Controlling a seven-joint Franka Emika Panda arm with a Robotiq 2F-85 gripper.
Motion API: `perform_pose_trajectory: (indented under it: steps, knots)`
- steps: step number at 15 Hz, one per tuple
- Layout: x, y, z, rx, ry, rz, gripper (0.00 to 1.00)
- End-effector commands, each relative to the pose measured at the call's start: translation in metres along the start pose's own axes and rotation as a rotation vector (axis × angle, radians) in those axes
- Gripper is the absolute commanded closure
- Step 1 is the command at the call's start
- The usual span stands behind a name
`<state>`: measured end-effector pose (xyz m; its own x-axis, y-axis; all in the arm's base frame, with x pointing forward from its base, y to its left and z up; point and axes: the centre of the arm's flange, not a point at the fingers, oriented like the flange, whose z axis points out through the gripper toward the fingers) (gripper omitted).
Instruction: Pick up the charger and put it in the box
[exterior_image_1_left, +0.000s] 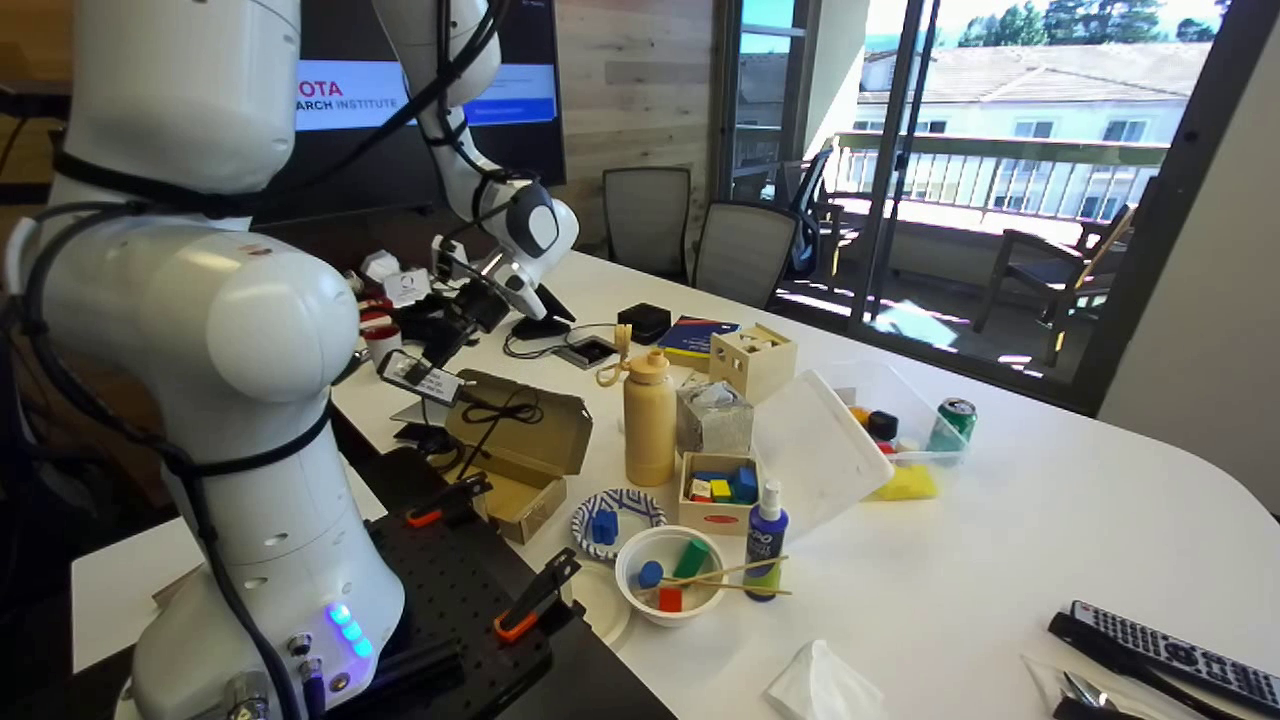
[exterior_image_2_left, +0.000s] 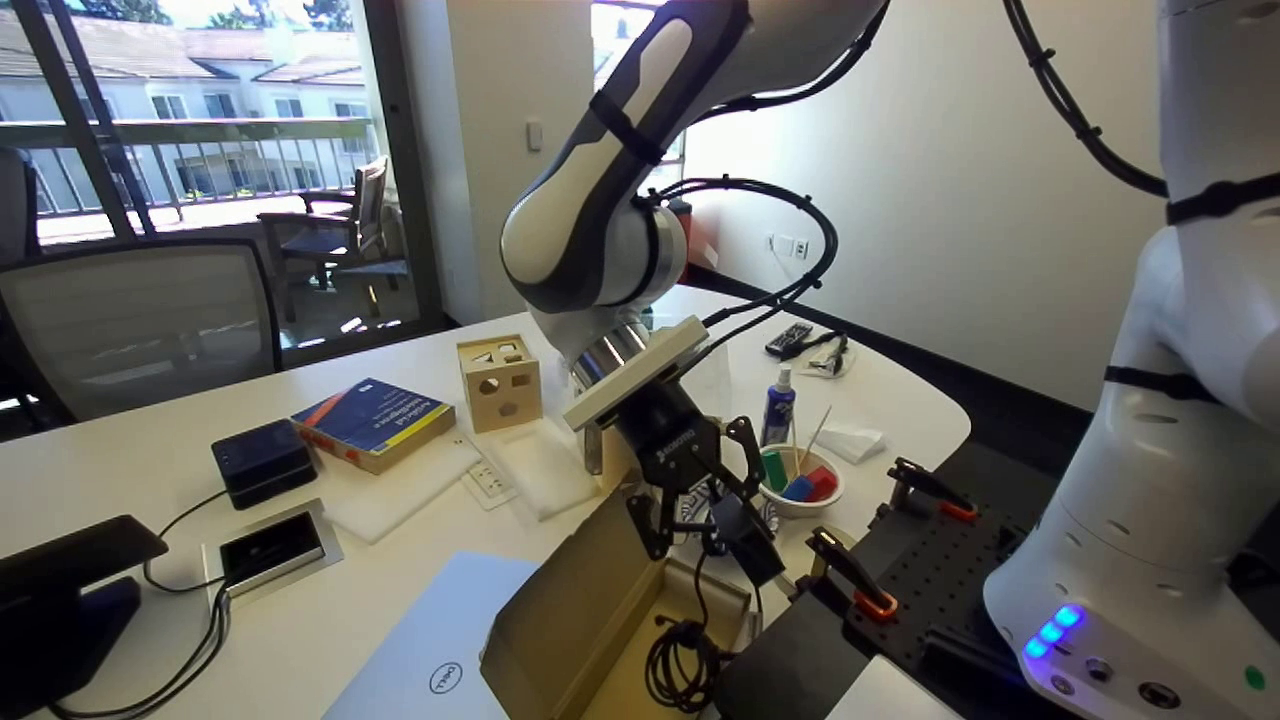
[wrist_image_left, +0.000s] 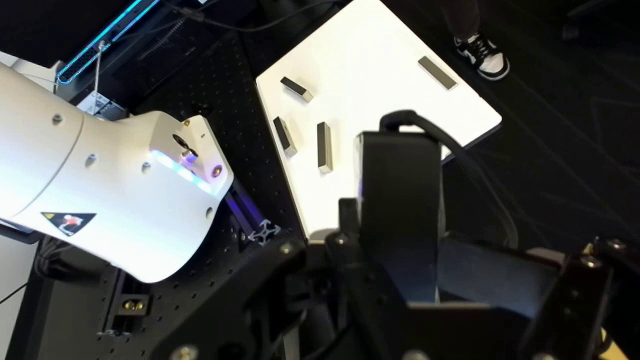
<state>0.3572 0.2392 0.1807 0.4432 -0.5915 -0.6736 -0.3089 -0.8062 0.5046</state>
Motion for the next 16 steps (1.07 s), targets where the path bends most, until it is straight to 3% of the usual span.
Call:
perform_pose_trajectory:
  steps: [1,10,16]
  knots:
    - [0.001,0.007,0.007,0.065,0.045,0.013,0.87]
    - [0.017,-0.01,-0.015,0.203,0.213,0.053,0.87]
    - [0.036,-0.036,-0.01,0.257,0.211,-0.002,0.87]
